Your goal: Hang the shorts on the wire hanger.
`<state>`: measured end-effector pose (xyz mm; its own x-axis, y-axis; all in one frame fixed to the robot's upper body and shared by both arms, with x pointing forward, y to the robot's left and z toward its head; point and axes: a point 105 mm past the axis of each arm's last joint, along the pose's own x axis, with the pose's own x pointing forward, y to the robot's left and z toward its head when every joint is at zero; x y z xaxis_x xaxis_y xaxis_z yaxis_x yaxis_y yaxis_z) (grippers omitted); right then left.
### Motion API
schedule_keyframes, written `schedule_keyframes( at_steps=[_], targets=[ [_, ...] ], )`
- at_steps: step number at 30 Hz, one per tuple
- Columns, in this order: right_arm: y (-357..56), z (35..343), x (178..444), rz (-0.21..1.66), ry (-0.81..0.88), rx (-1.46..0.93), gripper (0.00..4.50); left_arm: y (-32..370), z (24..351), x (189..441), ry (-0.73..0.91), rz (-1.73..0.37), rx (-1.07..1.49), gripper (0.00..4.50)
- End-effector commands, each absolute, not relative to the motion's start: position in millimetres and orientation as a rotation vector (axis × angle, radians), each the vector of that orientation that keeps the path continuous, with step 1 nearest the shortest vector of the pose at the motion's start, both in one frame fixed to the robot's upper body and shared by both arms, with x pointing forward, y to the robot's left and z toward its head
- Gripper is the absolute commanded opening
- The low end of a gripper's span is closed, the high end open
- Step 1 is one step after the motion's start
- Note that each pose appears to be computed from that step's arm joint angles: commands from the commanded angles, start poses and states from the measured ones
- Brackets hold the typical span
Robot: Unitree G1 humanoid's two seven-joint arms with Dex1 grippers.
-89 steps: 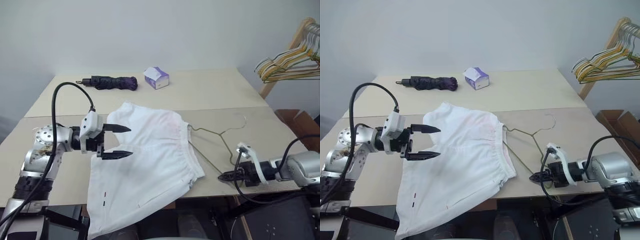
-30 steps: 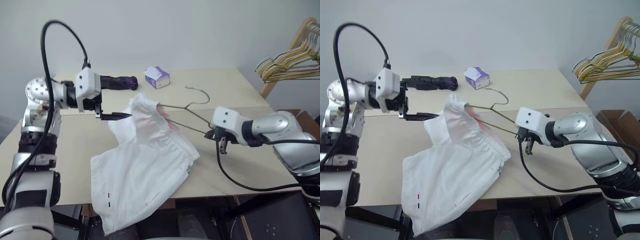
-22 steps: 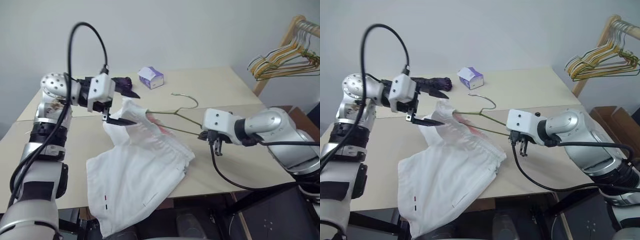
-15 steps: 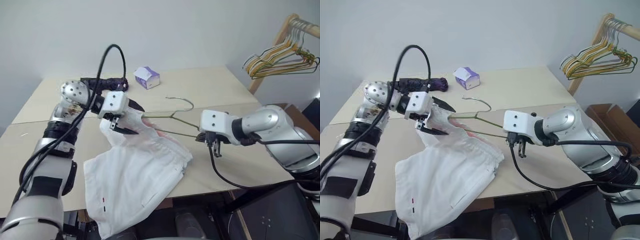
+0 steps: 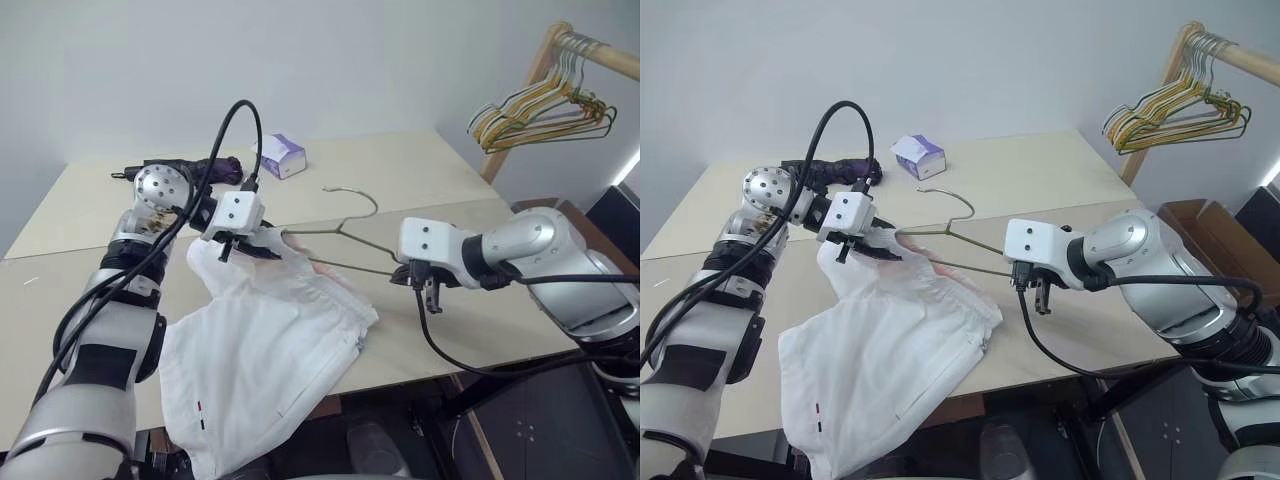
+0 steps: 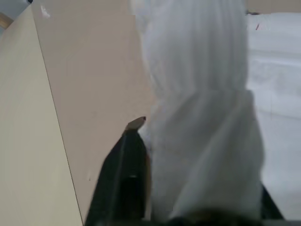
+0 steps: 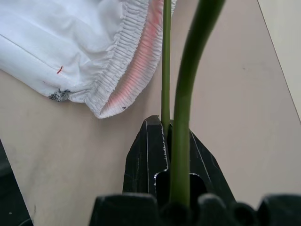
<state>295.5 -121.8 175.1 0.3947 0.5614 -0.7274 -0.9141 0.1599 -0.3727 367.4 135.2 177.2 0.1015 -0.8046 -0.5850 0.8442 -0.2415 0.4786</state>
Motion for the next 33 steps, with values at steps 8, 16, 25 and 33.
schedule_keyframes(
  at_steps=[8,16,25,33],
  targets=[
    [-126,188,292,1.127,0.373,-0.871,1.42,144,191,361,0.033,-1.52,0.853,0.0],
    [-181,205,287,0.938,0.373,-0.649,4.21,159,184,353,0.074,-1.494,0.799,0.0],
    [-206,146,266,0.795,0.455,-0.299,4.47,163,183,351,0.079,-1.462,0.752,0.0],
    [-133,106,271,0.825,0.477,0.089,4.47,158,183,352,0.071,-1.463,0.737,0.0]
  ],
)
